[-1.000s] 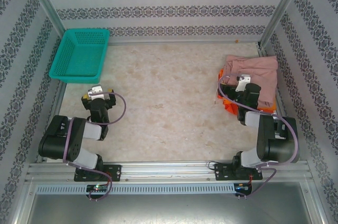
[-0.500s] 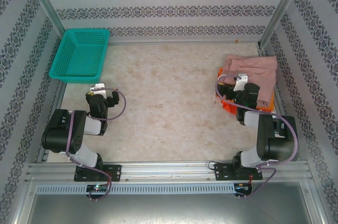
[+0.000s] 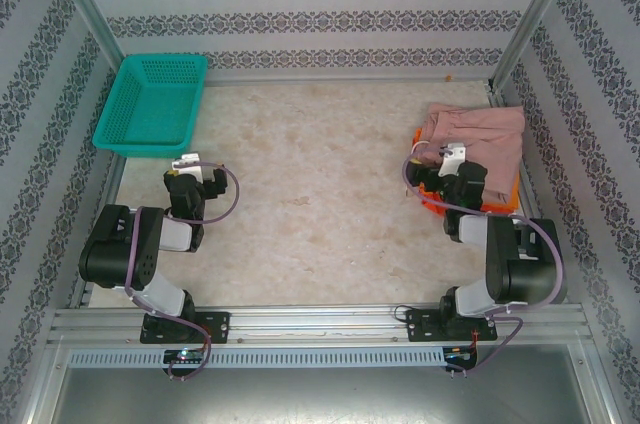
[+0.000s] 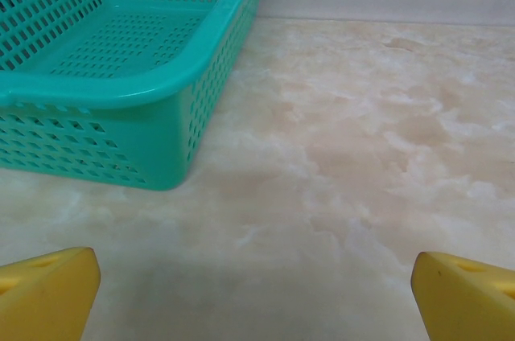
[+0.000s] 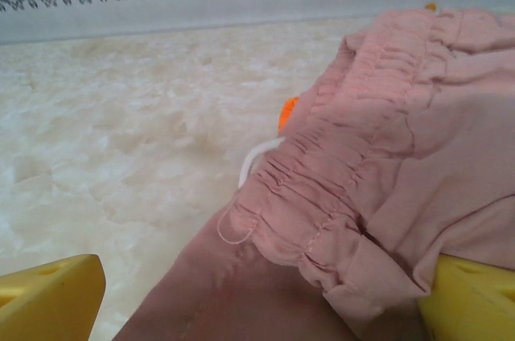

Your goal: Fold and stack the shorts

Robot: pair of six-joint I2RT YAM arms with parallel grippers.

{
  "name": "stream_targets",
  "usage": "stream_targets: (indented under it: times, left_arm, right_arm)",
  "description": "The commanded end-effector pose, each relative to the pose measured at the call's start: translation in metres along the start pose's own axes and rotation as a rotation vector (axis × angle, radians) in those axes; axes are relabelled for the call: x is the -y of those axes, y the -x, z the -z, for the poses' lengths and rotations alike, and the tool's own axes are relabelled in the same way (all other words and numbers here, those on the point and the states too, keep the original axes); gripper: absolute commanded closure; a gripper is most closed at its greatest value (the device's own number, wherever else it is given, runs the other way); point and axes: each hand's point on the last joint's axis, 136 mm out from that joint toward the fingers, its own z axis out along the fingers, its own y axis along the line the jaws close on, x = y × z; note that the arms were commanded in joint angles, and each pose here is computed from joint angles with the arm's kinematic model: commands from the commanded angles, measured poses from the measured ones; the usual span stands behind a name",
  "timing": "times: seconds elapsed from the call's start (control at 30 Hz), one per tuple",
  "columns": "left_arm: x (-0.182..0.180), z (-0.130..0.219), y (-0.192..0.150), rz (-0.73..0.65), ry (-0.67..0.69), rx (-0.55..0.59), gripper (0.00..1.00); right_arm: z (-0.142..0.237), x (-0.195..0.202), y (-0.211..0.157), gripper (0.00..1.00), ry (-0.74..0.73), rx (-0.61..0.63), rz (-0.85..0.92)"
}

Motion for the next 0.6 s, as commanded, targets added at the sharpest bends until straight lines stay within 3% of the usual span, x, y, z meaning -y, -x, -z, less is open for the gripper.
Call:
stream_targets:
  times: [0.0,0.57]
  left_arm:
    - [-0.0029,0.0022,0.0040,0.001,0.006,0.022,0.00]
    - [-0.0037,0.0037,0.0043,0.005,0.009,0.033,0.00]
  right_arm:
    - [0.0021,0.0027,0.0007,0.02,-0.030,0.049,0.023]
    - [-0.0041,0.0040,0.0052,0.02,-0.073,0.027,0.049]
